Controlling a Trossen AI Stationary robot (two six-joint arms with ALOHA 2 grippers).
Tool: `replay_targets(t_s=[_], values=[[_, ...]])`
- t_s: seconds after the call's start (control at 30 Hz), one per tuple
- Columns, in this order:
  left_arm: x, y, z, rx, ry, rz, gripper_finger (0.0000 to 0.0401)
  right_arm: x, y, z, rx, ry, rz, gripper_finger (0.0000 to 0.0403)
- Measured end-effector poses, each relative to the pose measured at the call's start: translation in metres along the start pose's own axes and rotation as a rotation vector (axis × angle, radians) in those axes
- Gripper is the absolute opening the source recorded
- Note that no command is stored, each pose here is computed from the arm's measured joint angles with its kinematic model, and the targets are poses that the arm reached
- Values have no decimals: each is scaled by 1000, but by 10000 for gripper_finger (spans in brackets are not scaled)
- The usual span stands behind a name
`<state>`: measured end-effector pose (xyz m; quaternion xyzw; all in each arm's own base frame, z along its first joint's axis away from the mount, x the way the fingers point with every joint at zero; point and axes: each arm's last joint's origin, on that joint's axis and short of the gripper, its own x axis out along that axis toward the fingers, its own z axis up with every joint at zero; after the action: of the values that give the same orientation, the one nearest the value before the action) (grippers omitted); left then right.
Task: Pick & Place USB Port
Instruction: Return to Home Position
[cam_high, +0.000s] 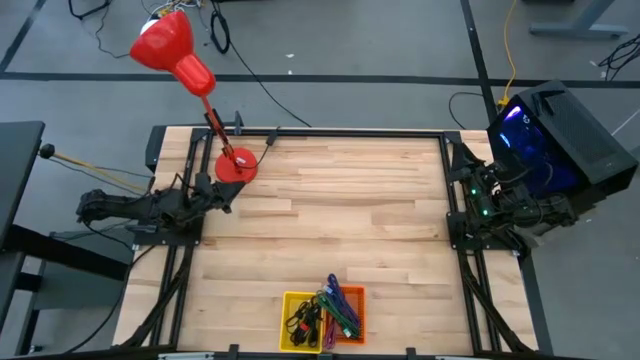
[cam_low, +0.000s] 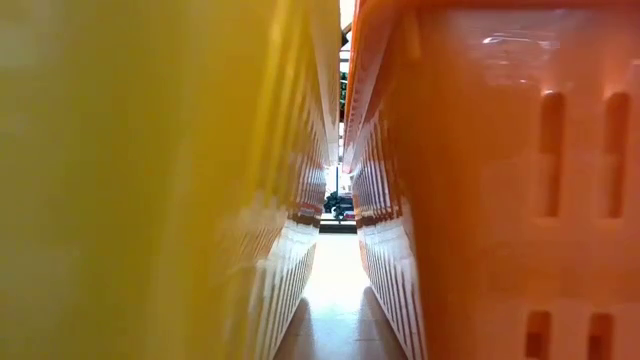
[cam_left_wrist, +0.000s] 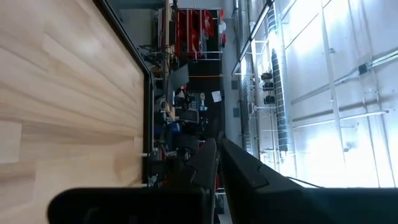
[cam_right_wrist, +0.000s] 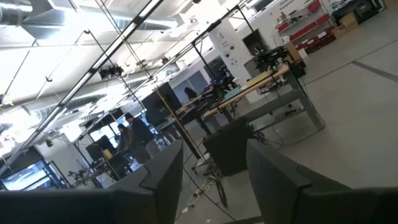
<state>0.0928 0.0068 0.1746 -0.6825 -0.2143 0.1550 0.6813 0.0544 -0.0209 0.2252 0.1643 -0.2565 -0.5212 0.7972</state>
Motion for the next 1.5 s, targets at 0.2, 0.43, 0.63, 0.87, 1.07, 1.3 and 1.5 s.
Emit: replay_targets(t_s=[0.2,0.43,0.63,0.87,1.07,1.3,1.5], values=[[0,0,2,14,-68,3,25,0,0,0,0,0,0,178],[0,0,4,567,-120,36,25,-2,4,-11,93,61,54,178],[0,-1,1,1086,-29,13,25,-16,14,-54,-31,417,611,178],[0,1,-4,1456,103,-87,25,-28,16,-66,-41,648,944,178],[0,2,-6,1552,160,-128,25,-28,16,-67,-160,589,989,178],[0,6,-10,1560,295,-209,25,-28,17,-71,-258,579,1010,178],[4,16,-15,1604,404,-146,25,-29,17,-77,-301,628,1001,178]])
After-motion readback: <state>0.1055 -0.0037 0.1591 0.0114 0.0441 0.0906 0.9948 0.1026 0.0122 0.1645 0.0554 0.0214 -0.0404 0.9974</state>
